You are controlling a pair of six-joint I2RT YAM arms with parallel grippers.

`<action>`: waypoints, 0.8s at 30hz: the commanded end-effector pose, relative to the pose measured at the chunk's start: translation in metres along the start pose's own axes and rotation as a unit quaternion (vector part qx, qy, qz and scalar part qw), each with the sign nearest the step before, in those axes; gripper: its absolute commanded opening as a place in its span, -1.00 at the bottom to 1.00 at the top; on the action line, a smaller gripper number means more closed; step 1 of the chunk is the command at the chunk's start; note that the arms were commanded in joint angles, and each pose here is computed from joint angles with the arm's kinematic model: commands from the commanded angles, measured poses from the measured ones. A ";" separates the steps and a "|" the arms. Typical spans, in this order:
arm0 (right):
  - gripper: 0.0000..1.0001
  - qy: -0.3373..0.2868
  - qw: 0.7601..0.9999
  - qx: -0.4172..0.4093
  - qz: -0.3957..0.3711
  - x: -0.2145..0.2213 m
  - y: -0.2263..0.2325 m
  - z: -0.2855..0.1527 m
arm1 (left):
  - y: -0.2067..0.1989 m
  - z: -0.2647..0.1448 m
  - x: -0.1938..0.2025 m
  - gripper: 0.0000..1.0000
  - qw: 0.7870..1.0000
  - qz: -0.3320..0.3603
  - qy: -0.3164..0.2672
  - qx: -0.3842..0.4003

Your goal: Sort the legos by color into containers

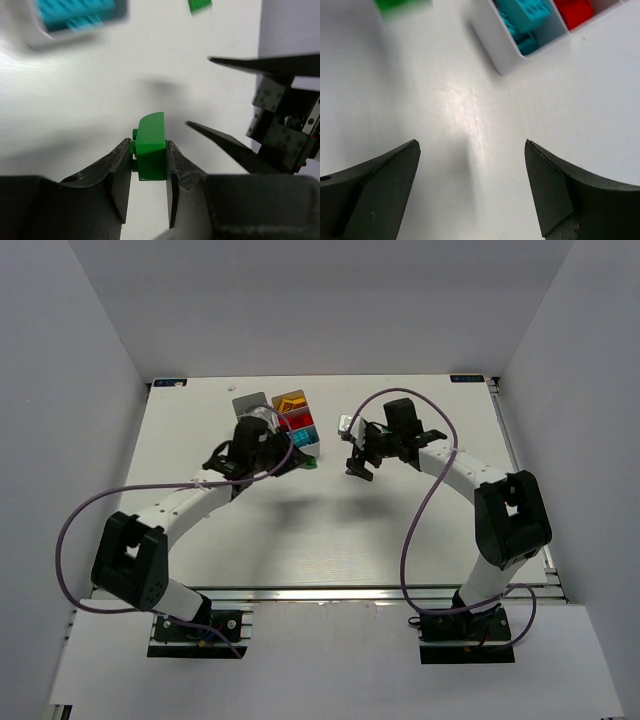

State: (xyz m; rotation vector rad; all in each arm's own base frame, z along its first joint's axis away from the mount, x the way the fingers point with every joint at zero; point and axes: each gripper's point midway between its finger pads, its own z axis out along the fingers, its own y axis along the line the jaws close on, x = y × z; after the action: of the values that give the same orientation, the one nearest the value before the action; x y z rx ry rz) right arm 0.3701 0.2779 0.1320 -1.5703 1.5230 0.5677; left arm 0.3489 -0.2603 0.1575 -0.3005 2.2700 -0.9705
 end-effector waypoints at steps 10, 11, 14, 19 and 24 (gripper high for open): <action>-0.01 -0.058 0.998 0.009 0.034 -0.002 -0.044 -0.058 | 0.057 -0.082 -0.130 -0.94 0.964 0.183 -0.083 -0.175; -0.12 -0.061 0.998 0.008 0.031 -0.002 -0.041 -0.060 | 0.056 -0.088 -0.146 -0.93 0.961 0.187 -0.097 -0.179; -0.36 -0.070 0.997 0.004 0.033 -0.005 -0.031 -0.063 | 0.063 -0.098 -0.175 -0.88 0.957 0.192 -0.112 -0.189; -0.60 -0.067 0.996 0.024 0.055 -0.008 -0.035 -0.068 | 0.073 -0.106 -0.219 -0.84 0.948 0.202 -0.138 -0.206; -0.61 -0.067 0.996 0.027 0.061 -0.009 -0.036 -0.070 | 0.084 -0.097 -0.242 -0.83 0.938 0.234 -0.149 -0.209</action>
State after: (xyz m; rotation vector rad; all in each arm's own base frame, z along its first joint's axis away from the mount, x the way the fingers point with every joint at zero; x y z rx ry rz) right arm 0.3895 0.2209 0.1618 -1.4003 1.5713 0.6821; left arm 0.4641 -0.0436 0.2462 -0.1623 2.1506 -0.2114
